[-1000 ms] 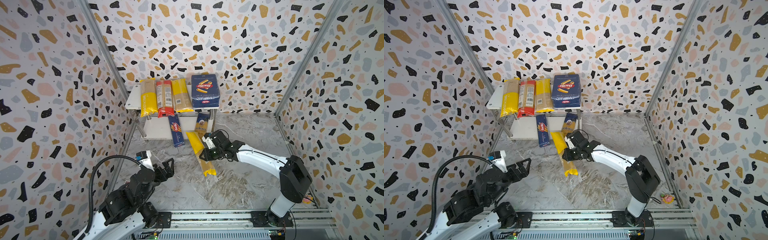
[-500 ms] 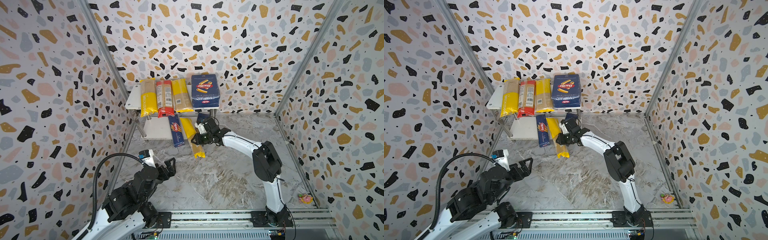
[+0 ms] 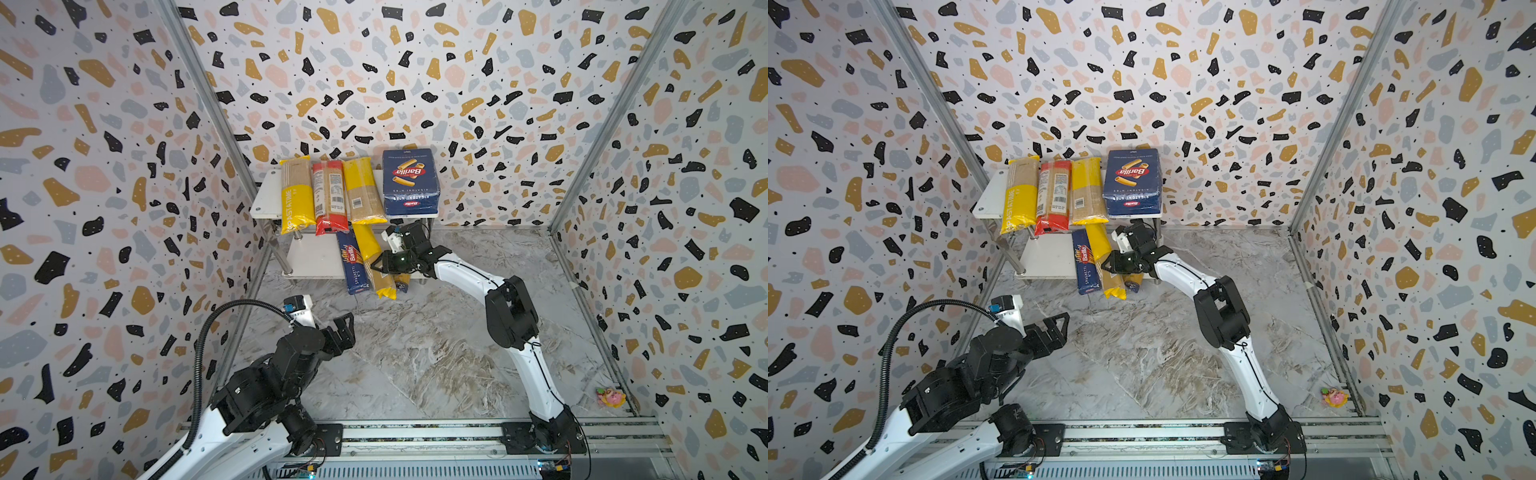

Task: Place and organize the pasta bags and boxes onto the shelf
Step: 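Lower the yellow-labelled bag upright against the lower tier with the right gripper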

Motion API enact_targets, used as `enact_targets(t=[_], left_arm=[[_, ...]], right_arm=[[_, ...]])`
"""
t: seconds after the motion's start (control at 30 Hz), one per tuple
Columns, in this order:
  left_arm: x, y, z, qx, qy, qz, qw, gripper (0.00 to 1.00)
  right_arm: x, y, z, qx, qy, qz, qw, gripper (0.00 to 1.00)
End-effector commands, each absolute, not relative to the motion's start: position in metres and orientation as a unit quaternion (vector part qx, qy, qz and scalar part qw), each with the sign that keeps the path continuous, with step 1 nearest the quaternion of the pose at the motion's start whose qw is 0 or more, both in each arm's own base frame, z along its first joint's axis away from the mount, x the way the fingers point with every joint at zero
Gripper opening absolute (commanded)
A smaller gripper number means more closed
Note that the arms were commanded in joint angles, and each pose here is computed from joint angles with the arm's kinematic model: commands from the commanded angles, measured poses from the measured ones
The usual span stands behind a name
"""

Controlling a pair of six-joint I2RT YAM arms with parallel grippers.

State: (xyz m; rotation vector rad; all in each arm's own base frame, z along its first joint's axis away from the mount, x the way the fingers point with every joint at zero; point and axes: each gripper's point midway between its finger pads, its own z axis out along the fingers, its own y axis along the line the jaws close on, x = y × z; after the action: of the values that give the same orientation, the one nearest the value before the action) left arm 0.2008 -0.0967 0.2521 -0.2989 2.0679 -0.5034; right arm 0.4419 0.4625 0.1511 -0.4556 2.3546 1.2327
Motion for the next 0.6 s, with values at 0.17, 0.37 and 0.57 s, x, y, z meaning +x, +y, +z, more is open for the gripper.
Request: enact_targets(t=[0.17, 0.37, 0.57], left_arm=[[0.204, -0.094, 0.263, -0.140, 0.833, -0.213, 0.490, 0.99], [0.201, -0.088, 0.264, -0.157, 0.830, -0.216, 0.490, 1.00], [0.198, -0.083, 0.265, -0.162, 0.828, -0.216, 0.492, 0.99]], right_arm=[[0.462, 0.478, 0.236, -0.174, 0.777, 0.526, 0.299, 0.17], [0.470, 0.481, 0.224, -0.158, 0.781, 0.530, 0.290, 0.18], [0.465, 0.503, 0.215, -0.173, 0.774, 0.554, 0.254, 0.19]])
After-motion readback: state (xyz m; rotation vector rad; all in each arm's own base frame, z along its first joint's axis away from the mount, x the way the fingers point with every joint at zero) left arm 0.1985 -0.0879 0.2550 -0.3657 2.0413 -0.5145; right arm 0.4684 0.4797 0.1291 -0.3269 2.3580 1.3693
